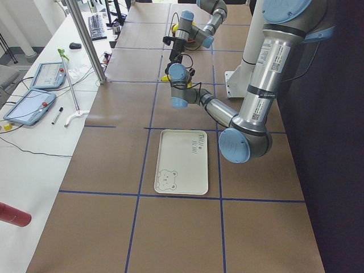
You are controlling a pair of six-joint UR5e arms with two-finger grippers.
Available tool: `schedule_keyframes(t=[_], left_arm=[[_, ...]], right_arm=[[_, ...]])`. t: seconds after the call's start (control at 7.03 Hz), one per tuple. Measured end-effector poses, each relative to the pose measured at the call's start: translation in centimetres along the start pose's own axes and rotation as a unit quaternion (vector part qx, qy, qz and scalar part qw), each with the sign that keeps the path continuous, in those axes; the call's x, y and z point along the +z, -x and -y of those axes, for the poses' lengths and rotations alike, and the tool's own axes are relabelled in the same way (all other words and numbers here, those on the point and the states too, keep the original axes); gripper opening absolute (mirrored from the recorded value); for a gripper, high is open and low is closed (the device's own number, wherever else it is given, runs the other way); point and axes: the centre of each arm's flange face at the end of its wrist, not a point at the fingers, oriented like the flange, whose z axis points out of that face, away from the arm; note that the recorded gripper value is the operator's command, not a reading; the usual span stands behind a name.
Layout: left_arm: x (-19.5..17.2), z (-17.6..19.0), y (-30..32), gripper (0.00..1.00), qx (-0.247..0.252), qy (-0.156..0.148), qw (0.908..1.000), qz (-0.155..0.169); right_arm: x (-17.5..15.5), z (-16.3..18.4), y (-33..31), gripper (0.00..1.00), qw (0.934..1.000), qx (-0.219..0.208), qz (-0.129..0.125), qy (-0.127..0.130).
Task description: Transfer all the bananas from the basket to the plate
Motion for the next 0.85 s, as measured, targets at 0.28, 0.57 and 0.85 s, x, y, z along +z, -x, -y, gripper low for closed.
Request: schedule_keyframes(t=[0.28, 0.57, 0.85], left_arm=[[-5.2, -1.7, 6.5, 0.11, -0.072, -0.028, 0.9937, 0.081], [-11.1, -5.2, 12.7, 0.11, -0.148, -0.053, 0.9732, 0.168], [-14.4, -10.0, 16.4, 0.10, -0.202, -0.049, 0.9544, 0.215]], right_arm=[[0.6, 1.1, -0.9, 1.00, 0.9987, -0.011, -0.047, -0.013], [1.5, 2.1, -2.2, 1.00, 0.9912, -0.039, -0.124, -0.024], [0.9, 3.3, -2.7, 1.00, 0.9799, -0.057, -0.190, -0.021]])
